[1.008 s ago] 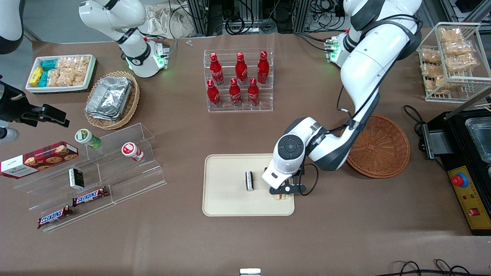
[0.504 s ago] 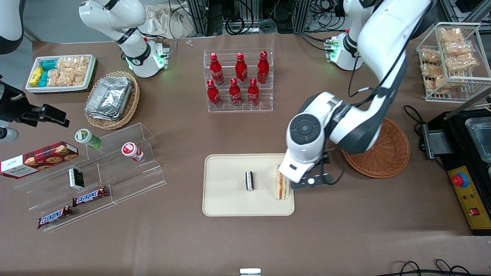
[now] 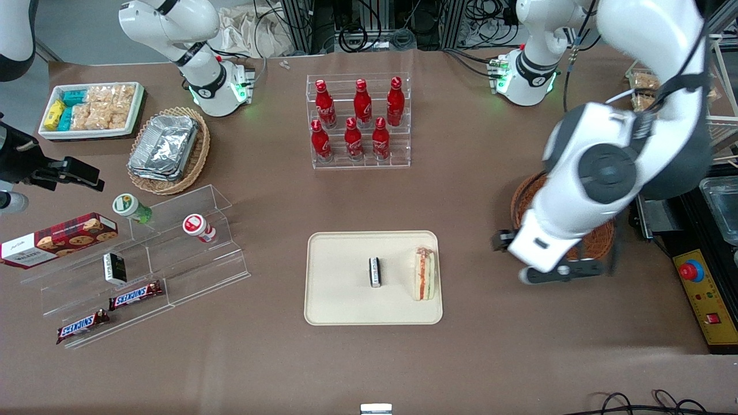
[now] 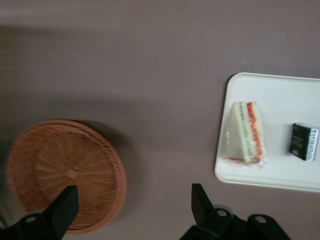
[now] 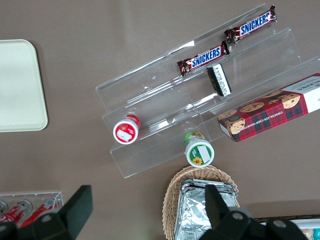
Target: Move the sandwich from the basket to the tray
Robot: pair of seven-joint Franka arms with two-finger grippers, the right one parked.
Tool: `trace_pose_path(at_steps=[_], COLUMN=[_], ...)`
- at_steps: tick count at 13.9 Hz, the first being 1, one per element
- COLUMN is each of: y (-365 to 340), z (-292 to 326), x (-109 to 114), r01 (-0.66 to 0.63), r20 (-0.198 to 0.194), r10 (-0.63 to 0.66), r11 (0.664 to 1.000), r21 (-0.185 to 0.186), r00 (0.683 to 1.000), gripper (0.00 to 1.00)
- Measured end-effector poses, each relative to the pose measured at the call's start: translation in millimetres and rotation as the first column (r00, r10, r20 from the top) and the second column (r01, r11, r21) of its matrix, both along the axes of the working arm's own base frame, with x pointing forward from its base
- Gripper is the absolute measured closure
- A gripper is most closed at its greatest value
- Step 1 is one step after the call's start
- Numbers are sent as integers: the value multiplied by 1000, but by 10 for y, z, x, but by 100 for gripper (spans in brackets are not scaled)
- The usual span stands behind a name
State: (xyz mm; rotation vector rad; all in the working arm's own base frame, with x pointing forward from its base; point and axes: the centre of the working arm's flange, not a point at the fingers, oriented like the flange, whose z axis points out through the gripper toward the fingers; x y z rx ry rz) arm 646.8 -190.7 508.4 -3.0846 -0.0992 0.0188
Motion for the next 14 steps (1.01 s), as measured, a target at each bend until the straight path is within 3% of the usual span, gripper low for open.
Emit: trace_pose_path(at_steps=[3, 7, 14], y=[612, 1389, 1737], z=[298, 332, 272], x=[-213, -426, -496], r01=[73, 151, 212], r20=[-2, -37, -54], r10=[-73, -151, -212], r11=[997, 989, 977], r21=[13, 2, -7], r00=[997, 988, 976], gripper=[0, 0, 0])
